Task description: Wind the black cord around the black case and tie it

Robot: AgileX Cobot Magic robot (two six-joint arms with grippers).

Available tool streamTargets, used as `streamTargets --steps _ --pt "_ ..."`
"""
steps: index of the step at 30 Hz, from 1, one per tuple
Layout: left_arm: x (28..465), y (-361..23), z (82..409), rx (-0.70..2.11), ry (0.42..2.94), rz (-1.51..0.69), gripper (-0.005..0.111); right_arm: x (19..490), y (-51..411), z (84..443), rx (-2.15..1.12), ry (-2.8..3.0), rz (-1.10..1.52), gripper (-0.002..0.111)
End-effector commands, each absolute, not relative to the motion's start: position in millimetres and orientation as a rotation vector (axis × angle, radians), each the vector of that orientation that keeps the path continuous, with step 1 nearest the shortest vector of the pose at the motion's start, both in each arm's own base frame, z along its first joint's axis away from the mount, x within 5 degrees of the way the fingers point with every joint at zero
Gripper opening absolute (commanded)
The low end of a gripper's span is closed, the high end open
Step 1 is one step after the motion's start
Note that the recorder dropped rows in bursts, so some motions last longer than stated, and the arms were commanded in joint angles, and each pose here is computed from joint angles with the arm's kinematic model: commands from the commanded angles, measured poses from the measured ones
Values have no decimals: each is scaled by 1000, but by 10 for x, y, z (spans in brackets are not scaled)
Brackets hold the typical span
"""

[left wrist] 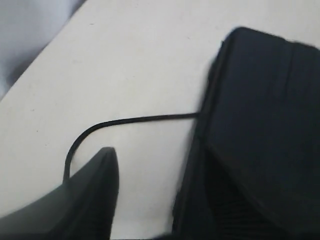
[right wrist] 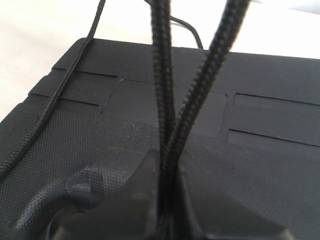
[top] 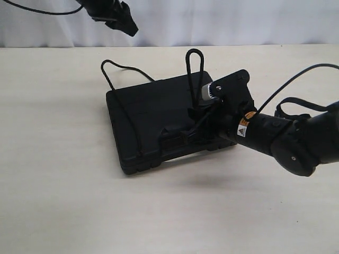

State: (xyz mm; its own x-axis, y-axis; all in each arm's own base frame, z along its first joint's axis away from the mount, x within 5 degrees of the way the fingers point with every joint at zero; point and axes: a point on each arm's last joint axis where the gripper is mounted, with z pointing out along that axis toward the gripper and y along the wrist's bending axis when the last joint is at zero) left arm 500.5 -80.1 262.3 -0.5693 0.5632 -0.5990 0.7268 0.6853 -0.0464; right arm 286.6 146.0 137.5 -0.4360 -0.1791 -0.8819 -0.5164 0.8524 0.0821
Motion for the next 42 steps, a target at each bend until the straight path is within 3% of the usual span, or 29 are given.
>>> streamTargets --steps 1,11,15,17,26,35,42 --pt "4920 -886 2581 1414 2192 -265 50 2878 1467 1420 -520 1994 413 4" --pt "4874 -1048 2513 1899 2084 290 49 2875 1467 1416 -541 1993 402 4" --pt "4893 -958 2516 2030 2009 401 40 2875 1467 1416 -541 1993 402 4" --pt "4901 -905 2483 2091 1964 394 35 2874 1468 1416 -550 1990 398 4" --pt "4792 -799 2061 2549 1631 284 35 2874 1468 1416 -580 1979 379 4" --pt "4723 -855 1786 2611 1494 180 35 2874 1468 1416 -613 1967 358 4" --pt "4638 -976 1778 2643 1384 18 35 2874 1468 1416 -613 1967 358 4"
